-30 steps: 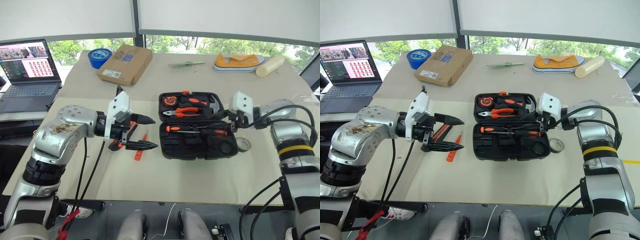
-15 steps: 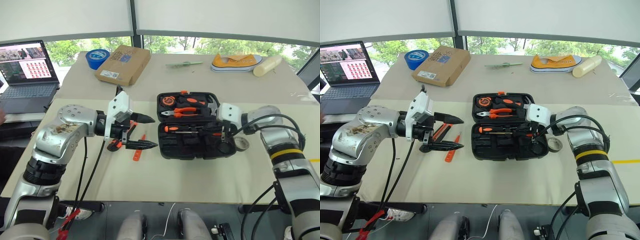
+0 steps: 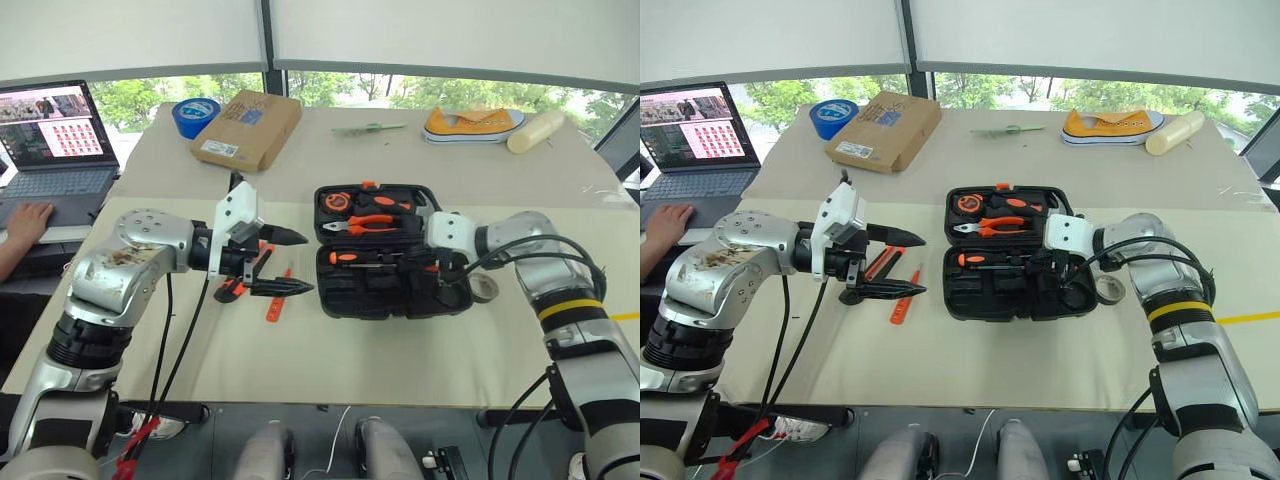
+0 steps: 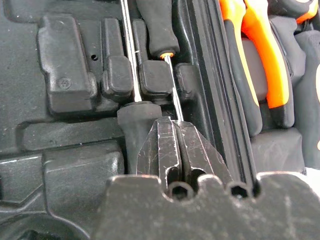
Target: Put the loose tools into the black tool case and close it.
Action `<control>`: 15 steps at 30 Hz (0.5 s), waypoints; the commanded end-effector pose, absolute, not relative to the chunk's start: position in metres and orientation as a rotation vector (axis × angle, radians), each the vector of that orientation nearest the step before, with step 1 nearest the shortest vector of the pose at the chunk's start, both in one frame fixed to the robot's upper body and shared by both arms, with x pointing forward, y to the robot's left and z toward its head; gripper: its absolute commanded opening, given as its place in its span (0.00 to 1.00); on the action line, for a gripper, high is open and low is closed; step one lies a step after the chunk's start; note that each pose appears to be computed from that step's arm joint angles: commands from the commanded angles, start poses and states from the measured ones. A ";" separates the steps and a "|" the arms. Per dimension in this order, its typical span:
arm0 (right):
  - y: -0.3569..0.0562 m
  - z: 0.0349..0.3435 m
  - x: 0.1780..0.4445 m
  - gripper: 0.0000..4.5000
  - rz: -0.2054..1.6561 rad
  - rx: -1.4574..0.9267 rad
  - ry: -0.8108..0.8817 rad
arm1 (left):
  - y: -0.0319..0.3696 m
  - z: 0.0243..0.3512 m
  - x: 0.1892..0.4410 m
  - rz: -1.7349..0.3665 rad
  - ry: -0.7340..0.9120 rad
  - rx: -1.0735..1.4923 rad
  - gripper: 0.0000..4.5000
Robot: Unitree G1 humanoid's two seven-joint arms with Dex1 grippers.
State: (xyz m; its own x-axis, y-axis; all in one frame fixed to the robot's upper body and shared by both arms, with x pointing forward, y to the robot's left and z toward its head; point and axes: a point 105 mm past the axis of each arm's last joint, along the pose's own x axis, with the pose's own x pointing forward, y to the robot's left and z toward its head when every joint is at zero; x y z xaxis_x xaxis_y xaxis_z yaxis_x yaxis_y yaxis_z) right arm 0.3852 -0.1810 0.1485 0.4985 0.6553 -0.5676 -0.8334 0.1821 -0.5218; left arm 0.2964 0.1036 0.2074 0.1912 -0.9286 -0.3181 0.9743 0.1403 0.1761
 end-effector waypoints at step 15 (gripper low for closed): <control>-0.145 0.240 0.290 0.94 1.319 -0.415 -0.055 | 0.266 0.165 0.228 -0.612 0.478 0.383 1.00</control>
State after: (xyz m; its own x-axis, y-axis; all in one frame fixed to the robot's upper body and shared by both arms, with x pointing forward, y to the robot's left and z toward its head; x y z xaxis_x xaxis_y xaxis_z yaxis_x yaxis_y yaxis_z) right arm 0.2998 -0.1469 0.2242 0.2674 0.9369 -0.2254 -0.9389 0.2007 -0.2795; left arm 0.2323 0.2642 0.1431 0.6831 -0.4722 -0.5571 0.6225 0.7754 0.1061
